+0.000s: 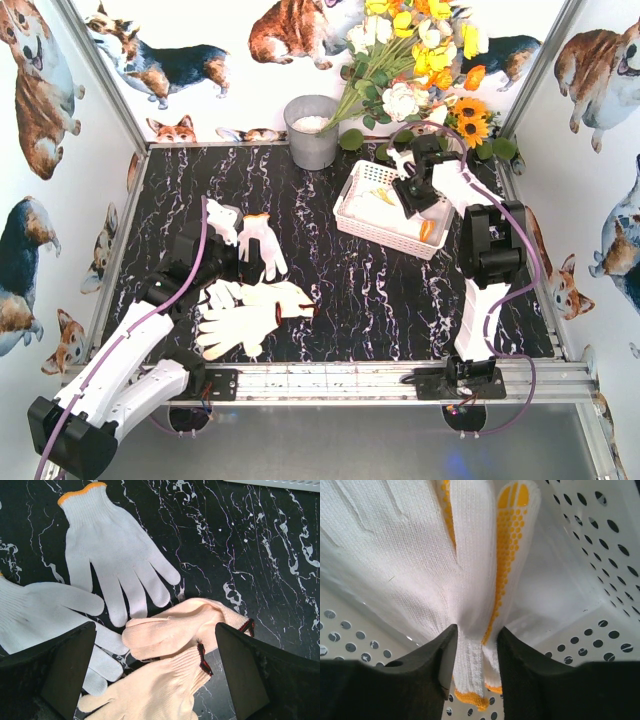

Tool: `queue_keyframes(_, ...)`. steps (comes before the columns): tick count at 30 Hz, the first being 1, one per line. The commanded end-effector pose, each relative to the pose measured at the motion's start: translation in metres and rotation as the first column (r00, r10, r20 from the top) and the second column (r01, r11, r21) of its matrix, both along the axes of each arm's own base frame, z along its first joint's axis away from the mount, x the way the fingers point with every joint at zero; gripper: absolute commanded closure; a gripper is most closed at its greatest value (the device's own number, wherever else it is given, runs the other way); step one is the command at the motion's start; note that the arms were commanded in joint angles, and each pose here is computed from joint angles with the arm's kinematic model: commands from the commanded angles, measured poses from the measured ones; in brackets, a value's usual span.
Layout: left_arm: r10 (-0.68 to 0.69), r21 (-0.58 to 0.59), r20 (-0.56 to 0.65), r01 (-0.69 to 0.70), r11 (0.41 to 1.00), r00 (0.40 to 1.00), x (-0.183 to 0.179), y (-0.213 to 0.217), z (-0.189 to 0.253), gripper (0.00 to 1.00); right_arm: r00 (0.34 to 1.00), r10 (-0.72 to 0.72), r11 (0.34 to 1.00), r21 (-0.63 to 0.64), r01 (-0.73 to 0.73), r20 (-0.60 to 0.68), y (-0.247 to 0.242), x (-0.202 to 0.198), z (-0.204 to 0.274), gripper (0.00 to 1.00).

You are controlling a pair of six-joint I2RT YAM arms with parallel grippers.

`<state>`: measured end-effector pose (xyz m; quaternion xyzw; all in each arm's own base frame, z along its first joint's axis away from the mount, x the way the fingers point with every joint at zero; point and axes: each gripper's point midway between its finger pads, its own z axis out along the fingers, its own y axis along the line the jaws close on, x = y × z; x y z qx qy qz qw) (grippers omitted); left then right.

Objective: Put the gloves into the storage basket
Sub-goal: Place the glove in the bin.

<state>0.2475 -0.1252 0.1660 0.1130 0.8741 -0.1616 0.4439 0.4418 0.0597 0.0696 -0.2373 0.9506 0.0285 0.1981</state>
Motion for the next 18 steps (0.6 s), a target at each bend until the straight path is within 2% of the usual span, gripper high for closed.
queue_keyframes(1, 0.008, 0.003, 0.018, -0.008, 1.000, 1.000, 0.003, 0.003, 0.001, 0.00, 0.998, -0.014, 1.000, 0.019, 0.013, 0.063, 0.002, 0.010, 0.011, 0.64)
queue_keyframes(4, 0.008, 0.003, 0.016, -0.008, 1.000, 1.000, 0.004, 0.003, 0.001, 0.00, 0.999, -0.019, 0.999, 0.044, 0.017, 0.050, 0.006, 0.008, 0.005, 0.67)
queue_keyframes(10, 0.009, 0.004, 0.016, -0.009, 1.000, 1.000, 0.004, 0.003, 0.001, 0.00, 0.997, -0.035, 0.997, 0.075, 0.030, 0.065, 0.012, 0.010, 0.008, 0.65)
queue_keyframes(14, 0.017, 0.008, 0.020, -0.017, 1.000, 1.000, 0.005, 0.005, 0.001, 0.00, 0.990, -0.058, 0.996, 0.075, 0.048, 0.131, 0.009, 0.012, 0.028, 0.47)
queue_keyframes(18, 0.049, 0.012, 0.047, -0.050, 0.999, 0.998, 0.006, 0.011, 0.007, 0.00, 0.968, -0.095, 0.994, 0.079, 0.079, 0.233, 0.003, 0.010, 0.063, 0.37)
